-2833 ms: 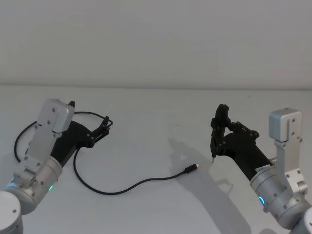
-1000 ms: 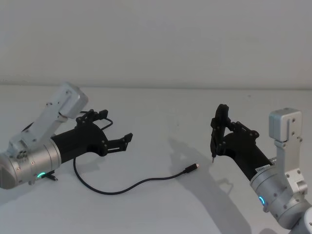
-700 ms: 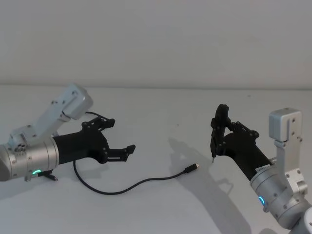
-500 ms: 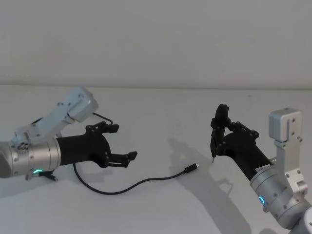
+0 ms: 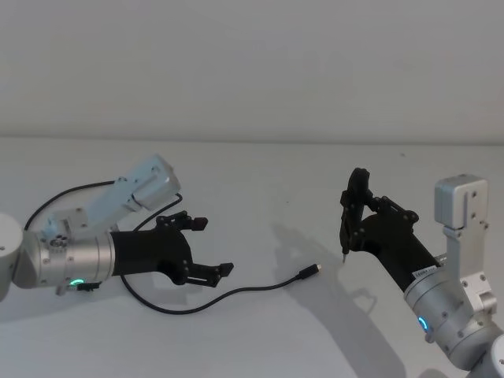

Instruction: Pick up the data cable with the one hand.

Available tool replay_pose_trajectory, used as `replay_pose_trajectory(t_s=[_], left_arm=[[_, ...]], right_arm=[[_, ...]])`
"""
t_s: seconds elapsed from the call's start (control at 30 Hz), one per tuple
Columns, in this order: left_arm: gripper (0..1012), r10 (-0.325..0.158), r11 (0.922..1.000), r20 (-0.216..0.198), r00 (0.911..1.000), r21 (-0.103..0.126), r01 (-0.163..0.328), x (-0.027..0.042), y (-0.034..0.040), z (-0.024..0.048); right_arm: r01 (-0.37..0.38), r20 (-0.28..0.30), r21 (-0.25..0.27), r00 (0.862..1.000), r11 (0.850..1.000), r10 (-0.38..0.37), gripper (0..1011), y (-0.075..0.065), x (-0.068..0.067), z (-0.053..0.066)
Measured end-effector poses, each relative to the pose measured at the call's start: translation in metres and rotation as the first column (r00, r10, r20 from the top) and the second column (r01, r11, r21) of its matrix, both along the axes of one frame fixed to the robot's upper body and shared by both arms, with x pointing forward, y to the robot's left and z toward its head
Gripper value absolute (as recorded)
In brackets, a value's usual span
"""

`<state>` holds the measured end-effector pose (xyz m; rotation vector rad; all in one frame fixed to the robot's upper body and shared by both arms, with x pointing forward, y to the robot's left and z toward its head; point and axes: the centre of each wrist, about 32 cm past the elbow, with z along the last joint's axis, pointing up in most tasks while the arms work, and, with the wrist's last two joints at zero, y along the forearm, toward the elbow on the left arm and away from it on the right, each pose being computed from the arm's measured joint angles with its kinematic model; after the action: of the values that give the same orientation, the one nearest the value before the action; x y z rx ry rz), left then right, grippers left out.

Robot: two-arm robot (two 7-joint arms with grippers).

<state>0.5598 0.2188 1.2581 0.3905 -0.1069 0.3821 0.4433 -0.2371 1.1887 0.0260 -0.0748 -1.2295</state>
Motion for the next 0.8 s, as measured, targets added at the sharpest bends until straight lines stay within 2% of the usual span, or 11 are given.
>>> replay_pose_trajectory(t_s=[0.43, 0.8], left_arm=[[1004, -0.031, 0.9992, -0.022, 0.9993, 0.023, 0.031, 0.0011, -0.0140, -0.0138], [1004, -0.028, 0.9984, -0.042, 0.9987, 0.048, 0.030, 0.0035, -0.0217, -0.0246]], right_arm=[[0.000, 0.000, 0.000, 1.000, 1.000, 0.000, 274, 0.000, 0.000, 0.000], [0.000, 0.000, 0.000, 1.000, 1.000, 0.000, 275, 0.000, 0.000, 0.000]])
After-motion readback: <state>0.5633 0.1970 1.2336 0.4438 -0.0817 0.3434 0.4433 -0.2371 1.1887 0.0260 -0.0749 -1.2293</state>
